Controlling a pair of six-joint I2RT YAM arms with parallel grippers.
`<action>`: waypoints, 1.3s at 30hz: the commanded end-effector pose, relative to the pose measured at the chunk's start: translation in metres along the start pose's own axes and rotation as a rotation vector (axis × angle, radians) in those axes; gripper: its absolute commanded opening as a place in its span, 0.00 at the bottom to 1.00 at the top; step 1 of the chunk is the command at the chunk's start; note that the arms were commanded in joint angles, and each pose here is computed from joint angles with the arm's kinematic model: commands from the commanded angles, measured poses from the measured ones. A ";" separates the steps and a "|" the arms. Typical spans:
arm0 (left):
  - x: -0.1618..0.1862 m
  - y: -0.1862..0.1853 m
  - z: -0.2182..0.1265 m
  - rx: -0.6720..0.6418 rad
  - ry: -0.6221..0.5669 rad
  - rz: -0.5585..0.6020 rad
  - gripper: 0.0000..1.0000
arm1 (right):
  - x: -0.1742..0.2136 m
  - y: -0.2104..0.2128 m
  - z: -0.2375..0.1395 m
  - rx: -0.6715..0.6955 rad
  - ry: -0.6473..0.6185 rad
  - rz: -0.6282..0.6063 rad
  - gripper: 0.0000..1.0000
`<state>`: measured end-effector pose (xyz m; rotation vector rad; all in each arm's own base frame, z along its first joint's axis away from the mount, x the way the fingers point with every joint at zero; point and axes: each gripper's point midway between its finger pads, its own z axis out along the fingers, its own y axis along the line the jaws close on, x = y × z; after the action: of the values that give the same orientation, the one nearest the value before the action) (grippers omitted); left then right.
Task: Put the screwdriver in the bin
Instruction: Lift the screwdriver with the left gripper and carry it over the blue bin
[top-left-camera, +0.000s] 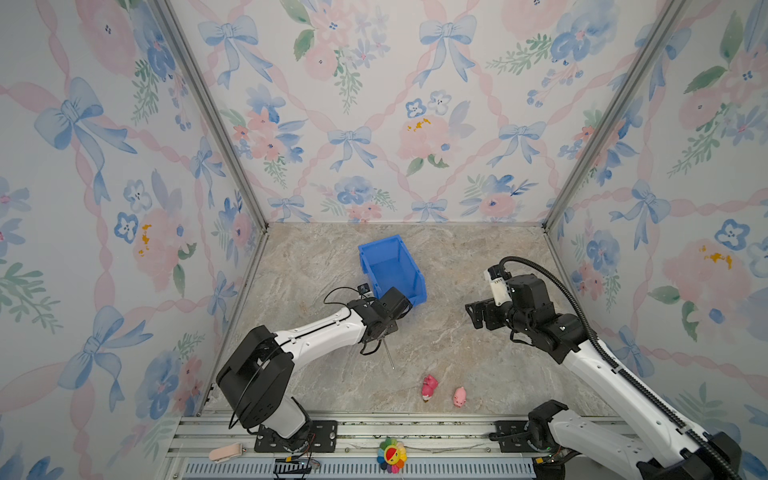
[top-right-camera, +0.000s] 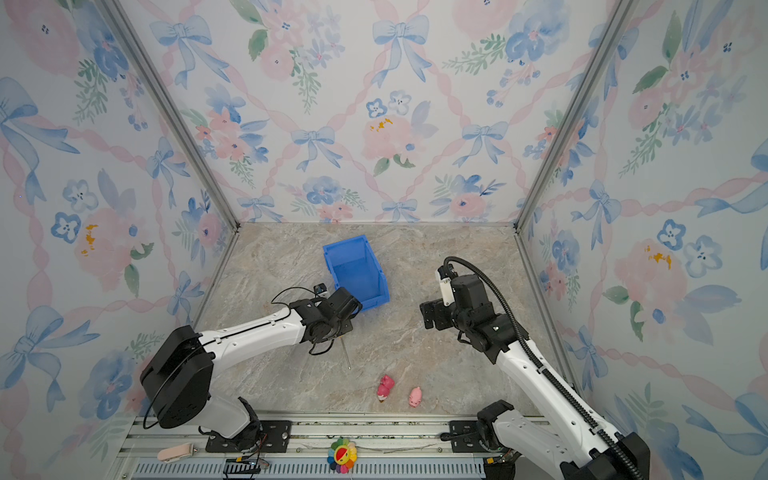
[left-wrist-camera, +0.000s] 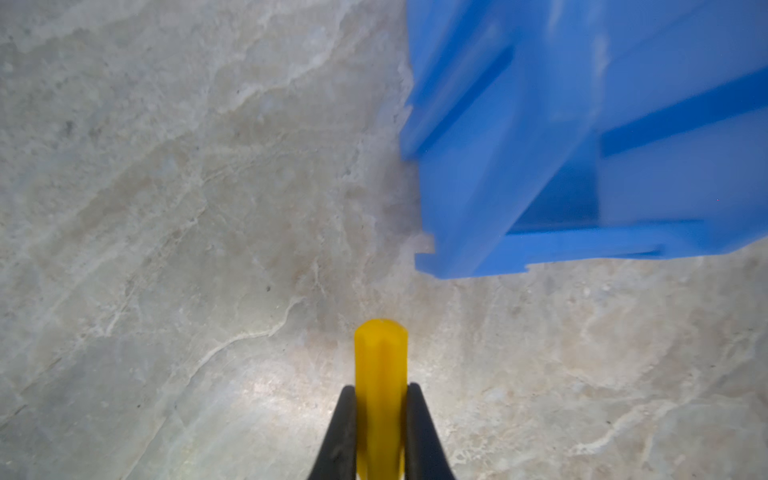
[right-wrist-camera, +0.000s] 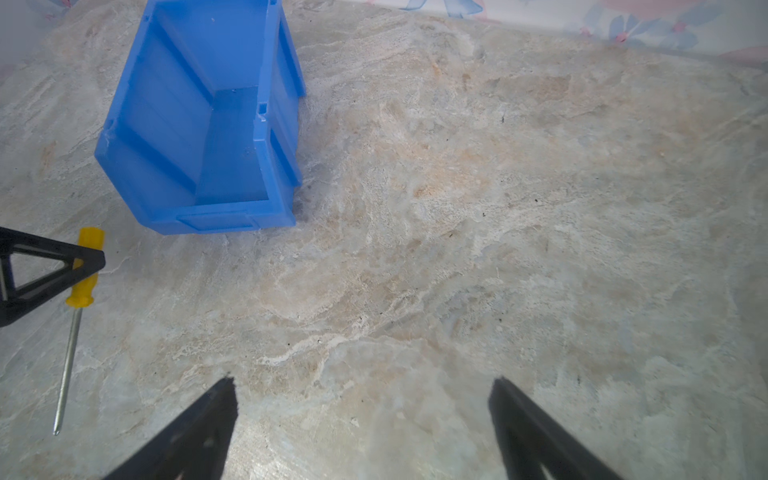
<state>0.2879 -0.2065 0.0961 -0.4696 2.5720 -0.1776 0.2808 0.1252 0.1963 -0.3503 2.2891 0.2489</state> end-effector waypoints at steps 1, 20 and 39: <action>-0.030 -0.014 -0.014 0.039 -0.052 0.046 0.00 | -0.012 -0.006 -0.013 0.019 -0.019 -0.003 0.97; -0.161 -0.093 0.009 0.105 -0.183 0.066 0.00 | -0.011 -0.008 -0.015 0.027 0.018 0.026 0.97; -0.160 -0.093 0.105 -0.029 -0.137 0.069 0.00 | -0.014 -0.010 -0.022 0.037 -0.005 0.021 0.97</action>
<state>0.4950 -0.2409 0.1043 -0.3844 2.4618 -0.1185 0.2793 0.1174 0.2098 -0.3283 2.3053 0.2283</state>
